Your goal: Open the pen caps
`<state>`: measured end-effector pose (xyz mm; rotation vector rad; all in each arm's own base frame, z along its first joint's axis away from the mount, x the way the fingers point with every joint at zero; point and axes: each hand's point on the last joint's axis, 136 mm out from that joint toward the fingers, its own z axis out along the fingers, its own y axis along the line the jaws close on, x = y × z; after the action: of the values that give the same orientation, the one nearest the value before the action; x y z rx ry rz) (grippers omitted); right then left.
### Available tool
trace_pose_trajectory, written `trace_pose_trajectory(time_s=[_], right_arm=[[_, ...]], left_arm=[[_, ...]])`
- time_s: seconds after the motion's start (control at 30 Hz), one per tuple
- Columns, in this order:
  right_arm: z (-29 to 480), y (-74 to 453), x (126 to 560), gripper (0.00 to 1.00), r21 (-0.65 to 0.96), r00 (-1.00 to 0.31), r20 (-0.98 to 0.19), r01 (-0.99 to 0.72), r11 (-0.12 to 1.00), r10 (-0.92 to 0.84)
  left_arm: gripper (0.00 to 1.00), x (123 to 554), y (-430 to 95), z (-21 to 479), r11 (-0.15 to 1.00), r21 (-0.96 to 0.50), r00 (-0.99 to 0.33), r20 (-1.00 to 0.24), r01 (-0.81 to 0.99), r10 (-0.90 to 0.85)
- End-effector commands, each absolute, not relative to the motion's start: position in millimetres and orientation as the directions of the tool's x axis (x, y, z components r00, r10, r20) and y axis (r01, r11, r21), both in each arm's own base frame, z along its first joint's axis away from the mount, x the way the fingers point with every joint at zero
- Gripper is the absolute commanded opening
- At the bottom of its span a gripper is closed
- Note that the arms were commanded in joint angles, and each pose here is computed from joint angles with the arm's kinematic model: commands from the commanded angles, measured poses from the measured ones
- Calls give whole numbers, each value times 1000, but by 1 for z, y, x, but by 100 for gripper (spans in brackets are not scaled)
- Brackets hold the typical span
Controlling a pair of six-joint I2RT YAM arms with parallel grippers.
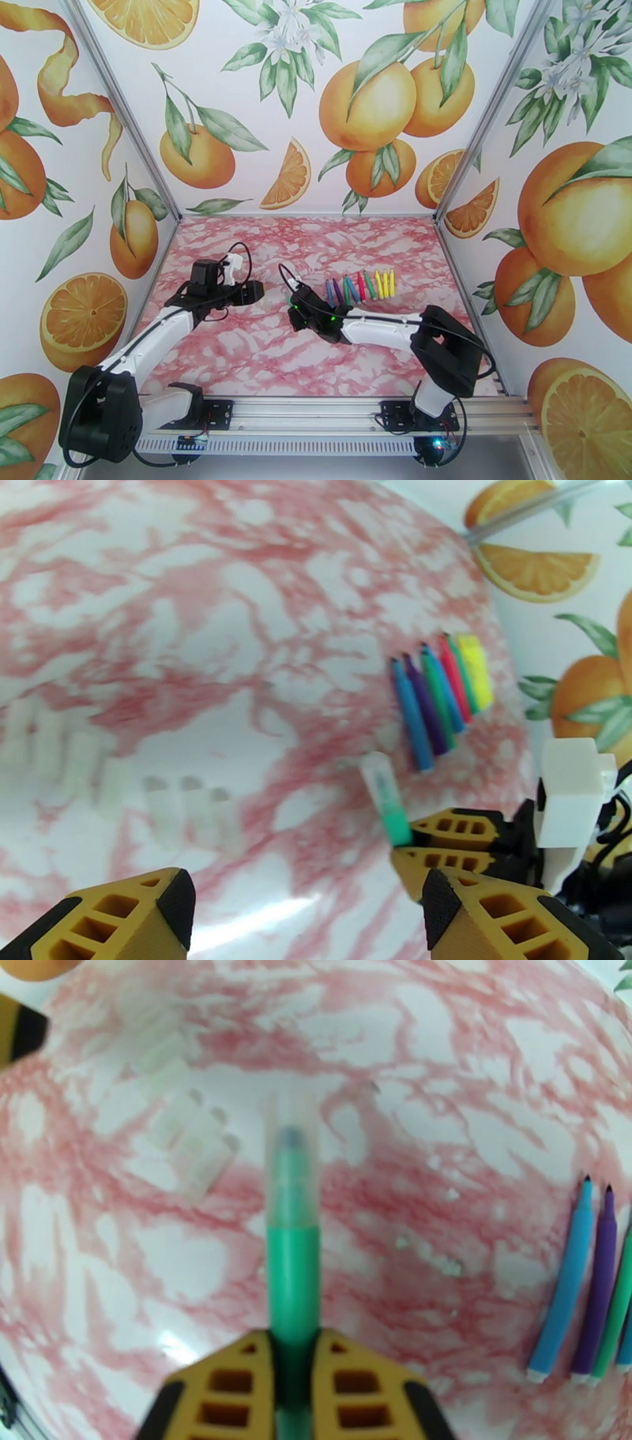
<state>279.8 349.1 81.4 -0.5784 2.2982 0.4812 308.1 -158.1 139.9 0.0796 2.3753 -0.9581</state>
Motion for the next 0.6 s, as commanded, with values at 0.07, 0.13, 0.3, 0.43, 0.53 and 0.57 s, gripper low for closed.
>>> trace_pose_trajectory(time_s=[0.07, 0.13, 0.3, 0.43, 0.53, 0.57], right_arm=[[111, 362, 283, 11, 228, -586, -785, -578, 784, -204], [117, 362, 282, 11, 232, -571, -798, -586, 777, -192], [130, 361, 282, 10, 230, -541, -822, -599, 767, -176], [139, 362, 279, 11, 231, -518, -839, -615, 754, -166], [144, 366, 277, 11, 233, -505, -848, -630, 740, -163], [146, 367, 276, 10, 233, -500, -851, -636, 736, -163]], left_arm=[[77, 317, -190, 175, 637, -671, -807, -576, 378, -128], [76, 318, -195, 175, 634, -674, -812, -571, 379, -121], [71, 321, -198, 175, 630, -685, -816, -562, 365, -138], [68, 323, -202, 177, 621, -693, -819, -557, 367, -137], [61, 322, -207, 177, 606, -702, -826, -549, 374, -127], [60, 323, -208, 178, 603, -704, -827, -548, 375, -125]])
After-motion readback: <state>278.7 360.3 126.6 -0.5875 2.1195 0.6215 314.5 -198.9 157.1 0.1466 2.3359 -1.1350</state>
